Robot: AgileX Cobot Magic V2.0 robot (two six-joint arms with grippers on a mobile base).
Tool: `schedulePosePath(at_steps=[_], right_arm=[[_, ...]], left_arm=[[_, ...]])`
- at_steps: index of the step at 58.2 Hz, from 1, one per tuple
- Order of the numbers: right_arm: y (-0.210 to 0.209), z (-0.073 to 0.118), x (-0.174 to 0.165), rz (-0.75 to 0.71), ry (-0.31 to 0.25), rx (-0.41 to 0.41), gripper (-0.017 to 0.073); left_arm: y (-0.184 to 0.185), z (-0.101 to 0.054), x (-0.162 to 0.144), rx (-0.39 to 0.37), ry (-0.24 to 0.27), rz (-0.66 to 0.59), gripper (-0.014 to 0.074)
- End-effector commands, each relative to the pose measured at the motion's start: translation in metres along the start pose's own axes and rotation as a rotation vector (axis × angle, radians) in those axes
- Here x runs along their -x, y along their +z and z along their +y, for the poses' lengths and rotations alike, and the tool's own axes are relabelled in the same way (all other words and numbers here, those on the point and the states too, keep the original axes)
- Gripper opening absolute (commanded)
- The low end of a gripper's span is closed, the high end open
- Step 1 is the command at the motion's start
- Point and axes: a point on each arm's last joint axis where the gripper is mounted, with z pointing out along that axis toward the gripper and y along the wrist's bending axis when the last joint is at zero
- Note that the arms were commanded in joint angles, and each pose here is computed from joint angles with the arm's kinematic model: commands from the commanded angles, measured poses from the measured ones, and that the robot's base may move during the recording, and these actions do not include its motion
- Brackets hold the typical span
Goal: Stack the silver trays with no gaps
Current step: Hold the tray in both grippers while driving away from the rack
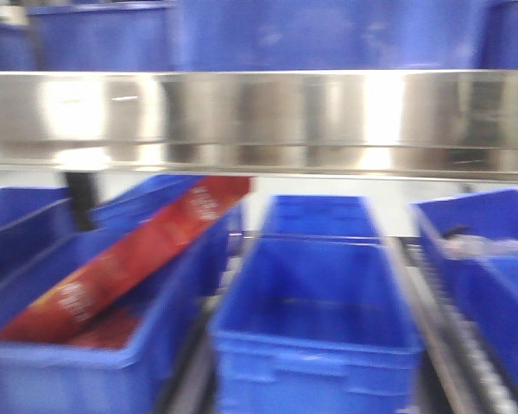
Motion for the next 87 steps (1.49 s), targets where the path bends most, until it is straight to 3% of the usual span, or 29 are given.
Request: schedulePosePath(at_steps=[1,87], right_arm=[[-0.0063,0.0044,0.0066,-0.058,-0.01,0.023,-0.0081],[-0.0063,0.0044,0.0066,-0.058,-0.01,0.023,-0.0081]], left_arm=[[-0.0069,-0.0065,0.0076,-0.04,-0.01,-0.059,-0.0021],[-0.0069,-0.0065,0.0076,-0.04,-0.01,-0.059,-0.0021]])
